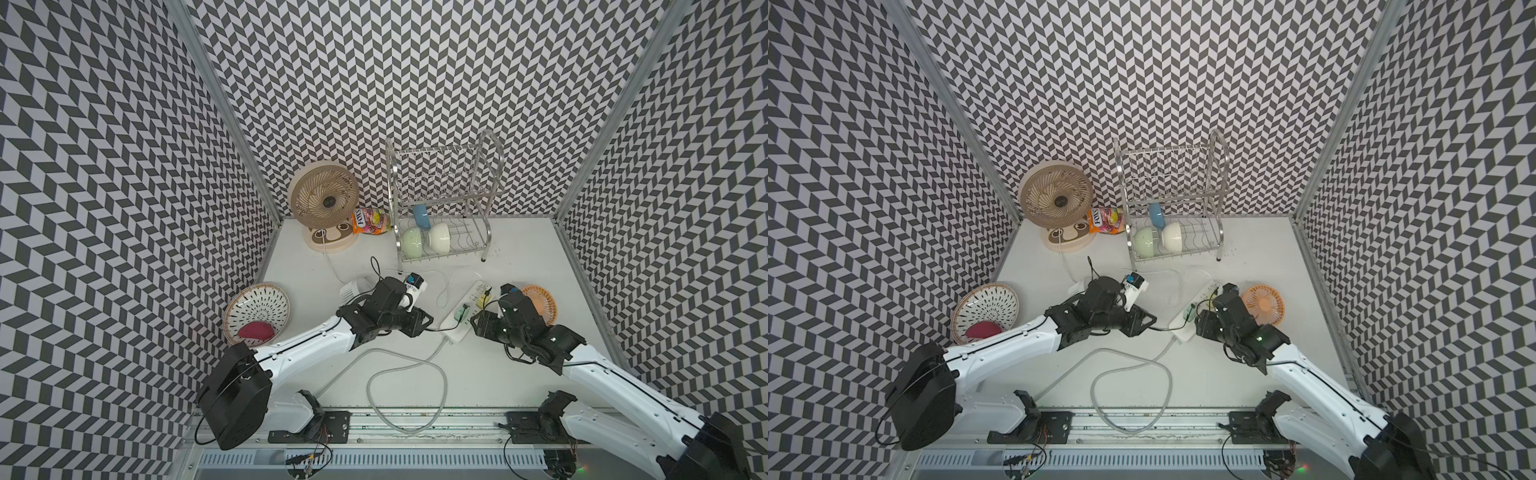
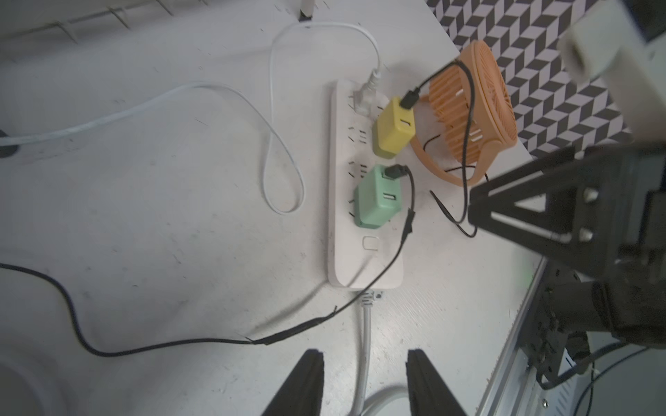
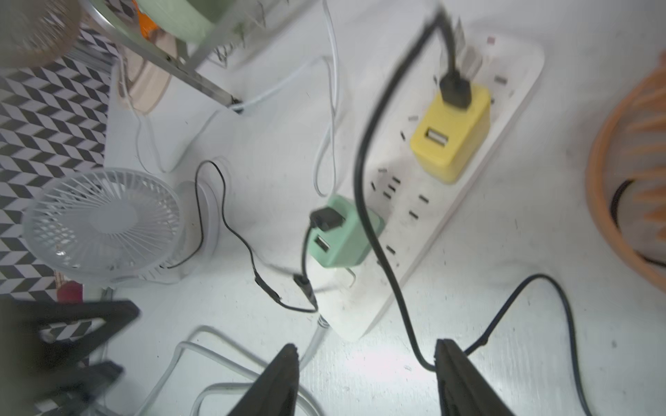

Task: Unplug the desk fan from the power strip
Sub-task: Adjust the socket at the center of the board.

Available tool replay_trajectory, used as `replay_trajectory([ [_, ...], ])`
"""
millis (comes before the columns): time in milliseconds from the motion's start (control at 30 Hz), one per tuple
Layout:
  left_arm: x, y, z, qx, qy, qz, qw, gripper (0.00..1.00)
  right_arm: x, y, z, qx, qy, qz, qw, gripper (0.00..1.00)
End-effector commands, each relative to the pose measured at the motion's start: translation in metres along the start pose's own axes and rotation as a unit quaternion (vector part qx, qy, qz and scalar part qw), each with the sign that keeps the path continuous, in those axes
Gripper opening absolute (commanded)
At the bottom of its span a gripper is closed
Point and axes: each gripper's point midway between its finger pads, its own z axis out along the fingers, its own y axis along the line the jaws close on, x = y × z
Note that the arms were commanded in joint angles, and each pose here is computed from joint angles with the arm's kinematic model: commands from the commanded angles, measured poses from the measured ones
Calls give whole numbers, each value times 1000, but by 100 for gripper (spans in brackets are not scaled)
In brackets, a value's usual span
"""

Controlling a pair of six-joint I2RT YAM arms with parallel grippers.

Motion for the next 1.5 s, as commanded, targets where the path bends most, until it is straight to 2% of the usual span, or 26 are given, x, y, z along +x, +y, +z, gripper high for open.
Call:
replay_trajectory([
  [0, -26, 13, 3, -23, -28, -1, 999, 45, 5, -1, 14, -12, -5, 52, 999, 56],
  [100, -47, 28, 4, -59, -62, -20, 996, 47, 0, -13, 28, 18, -24, 78, 996, 51],
  [200, -65, 30, 6, -64, -99, -42, 992, 47, -12, -19, 40, 50, -40, 87, 994, 49],
  [467, -63, 44, 42, -64, -81, -67, 992, 46, -54, -17, 73, 62, -62, 90, 992, 46],
  [533, -65, 53, 46, -72, -83, -73, 991, 46, -64, -8, 84, 61, -58, 22, 996, 46],
  [633, -63, 72, 54, -88, -81, -85, 989, 46, -75, 8, 99, 50, -48, -36, 997, 46],
  [767, -52, 91, 72, -90, -60, -99, 989, 45, -81, 22, 120, 36, -30, -79, 996, 47],
  [900, -41, 91, 86, -73, -40, -99, 992, 42, -85, 39, 131, 7, -17, -113, 993, 47],
  [1033, -28, 86, 91, -51, -27, -99, 993, 39, -98, 50, 123, -4, -21, -143, 990, 52],
  [1200, -6, 70, 97, -29, 0, -91, 995, 39, -119, 43, 78, 20, -60, -135, 989, 60],
  [1467, 21, 44, 106, 10, 28, -92, 995, 34, -98, 69, 42, -54, -46, -99, 993, 67],
])
